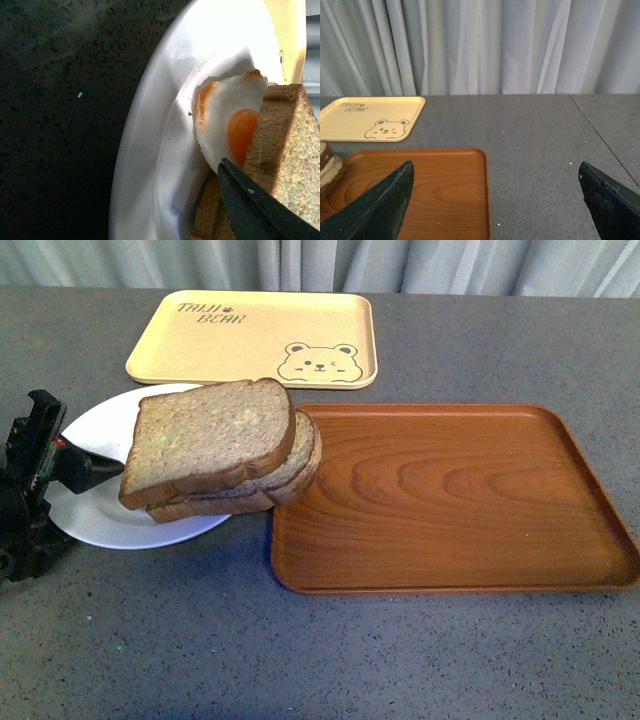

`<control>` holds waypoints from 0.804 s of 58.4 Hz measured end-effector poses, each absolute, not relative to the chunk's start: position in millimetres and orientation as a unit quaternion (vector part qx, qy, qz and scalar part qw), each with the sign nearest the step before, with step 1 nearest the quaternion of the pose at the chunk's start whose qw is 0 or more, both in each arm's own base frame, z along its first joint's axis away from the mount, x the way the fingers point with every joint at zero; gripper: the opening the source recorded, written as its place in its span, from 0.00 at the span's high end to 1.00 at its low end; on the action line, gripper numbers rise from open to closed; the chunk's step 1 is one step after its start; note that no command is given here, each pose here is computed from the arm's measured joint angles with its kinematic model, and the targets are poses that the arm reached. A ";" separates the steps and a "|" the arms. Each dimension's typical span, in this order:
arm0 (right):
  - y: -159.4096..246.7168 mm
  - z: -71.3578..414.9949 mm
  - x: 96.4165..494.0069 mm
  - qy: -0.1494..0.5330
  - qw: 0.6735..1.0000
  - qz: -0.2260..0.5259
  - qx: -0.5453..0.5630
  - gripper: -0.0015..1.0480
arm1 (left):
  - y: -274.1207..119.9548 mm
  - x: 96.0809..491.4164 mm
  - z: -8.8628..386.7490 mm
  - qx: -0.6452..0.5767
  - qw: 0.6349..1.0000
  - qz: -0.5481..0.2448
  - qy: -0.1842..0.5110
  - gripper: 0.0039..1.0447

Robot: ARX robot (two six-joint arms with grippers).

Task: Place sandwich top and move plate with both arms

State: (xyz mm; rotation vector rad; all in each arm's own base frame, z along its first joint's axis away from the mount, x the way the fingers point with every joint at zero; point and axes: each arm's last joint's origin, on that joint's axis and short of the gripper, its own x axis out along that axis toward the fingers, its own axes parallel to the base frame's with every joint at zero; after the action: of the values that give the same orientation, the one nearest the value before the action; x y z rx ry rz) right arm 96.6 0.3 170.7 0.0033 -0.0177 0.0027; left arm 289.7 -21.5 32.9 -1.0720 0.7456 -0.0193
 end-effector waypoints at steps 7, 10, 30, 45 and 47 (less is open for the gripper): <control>0.3 170.8 96.6 -0.009 1.000 0.002 0.002 0.09 | -22.2 289.1 32.6 -0.498 0.795 -0.012 0.347 0.68; 0.3 170.8 96.6 -0.009 1.000 0.001 0.002 0.09 | -22.2 288.9 32.5 -0.498 0.795 -0.012 0.347 0.71; 0.3 170.8 96.6 -0.009 1.000 0.001 0.002 0.09 | -22.4 287.1 31.2 -0.500 0.796 -0.021 0.340 0.98; 0.3 170.8 96.6 -0.009 1.000 0.002 0.002 0.09 | -22.6 285.7 30.9 -0.504 0.796 -0.029 0.333 0.98; 0.3 170.8 96.6 -0.009 1.000 0.001 0.002 0.09 | -22.7 285.7 30.8 -0.505 0.796 -0.028 0.334 0.98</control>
State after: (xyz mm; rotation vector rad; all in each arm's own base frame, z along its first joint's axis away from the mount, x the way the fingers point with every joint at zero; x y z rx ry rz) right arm 96.6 0.3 170.8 0.0033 -0.0181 0.0027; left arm 285.7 -22.7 30.8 -1.0845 0.7176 -0.0611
